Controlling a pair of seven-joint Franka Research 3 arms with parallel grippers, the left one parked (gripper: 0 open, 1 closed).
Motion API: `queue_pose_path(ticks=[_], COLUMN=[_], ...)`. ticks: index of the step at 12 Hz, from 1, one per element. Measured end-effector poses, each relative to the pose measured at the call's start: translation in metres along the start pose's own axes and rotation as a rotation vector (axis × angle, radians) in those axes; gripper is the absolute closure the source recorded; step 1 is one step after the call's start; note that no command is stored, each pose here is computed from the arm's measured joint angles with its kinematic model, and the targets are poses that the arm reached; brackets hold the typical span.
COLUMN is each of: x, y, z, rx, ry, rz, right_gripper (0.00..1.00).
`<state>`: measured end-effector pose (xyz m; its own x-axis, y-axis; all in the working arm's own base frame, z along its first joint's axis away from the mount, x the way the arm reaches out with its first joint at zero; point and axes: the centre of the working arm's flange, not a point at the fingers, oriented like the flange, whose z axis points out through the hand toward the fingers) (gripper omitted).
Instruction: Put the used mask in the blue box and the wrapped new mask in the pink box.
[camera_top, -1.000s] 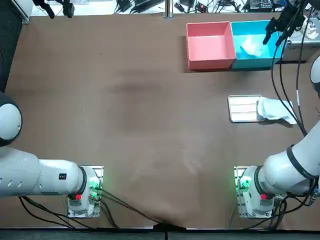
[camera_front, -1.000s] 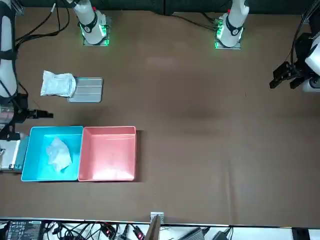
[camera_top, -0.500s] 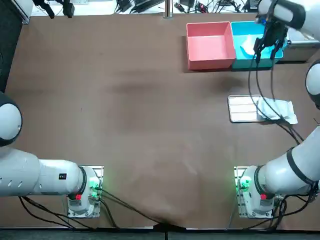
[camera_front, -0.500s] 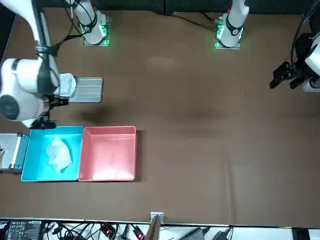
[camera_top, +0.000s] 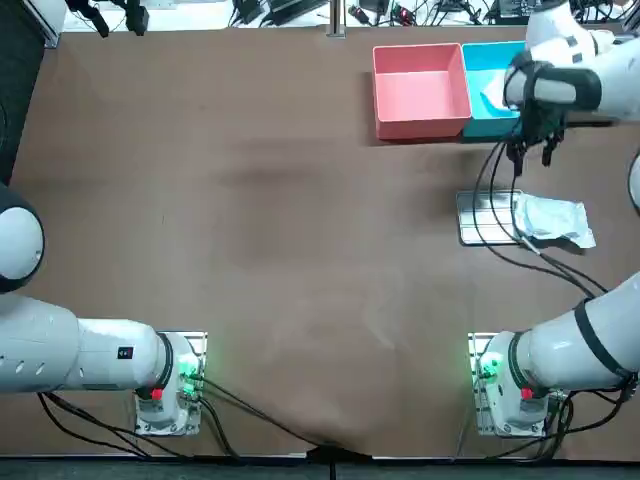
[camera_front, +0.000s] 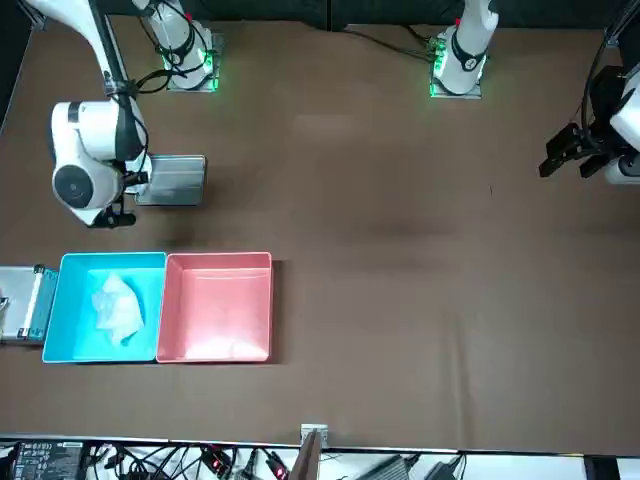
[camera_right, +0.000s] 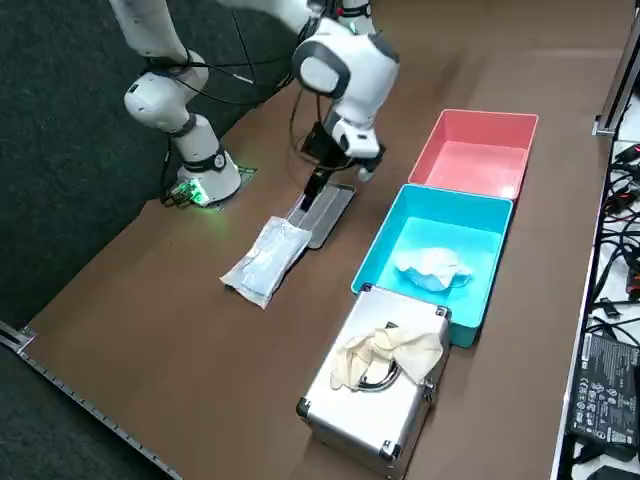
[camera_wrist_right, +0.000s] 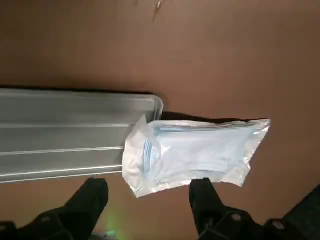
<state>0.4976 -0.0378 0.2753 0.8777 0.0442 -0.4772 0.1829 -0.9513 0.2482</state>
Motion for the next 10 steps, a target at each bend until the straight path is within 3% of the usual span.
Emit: queue_pose_path(ticks=[4,10], x=[-0.019,-0.03], y=[0.001,0.005], z=[0.053,0.083], rx=[0.018,-0.014], ry=[-0.007,-0.043], rz=[-0.001,-0.026], right_gripper=[0.0,0.0])
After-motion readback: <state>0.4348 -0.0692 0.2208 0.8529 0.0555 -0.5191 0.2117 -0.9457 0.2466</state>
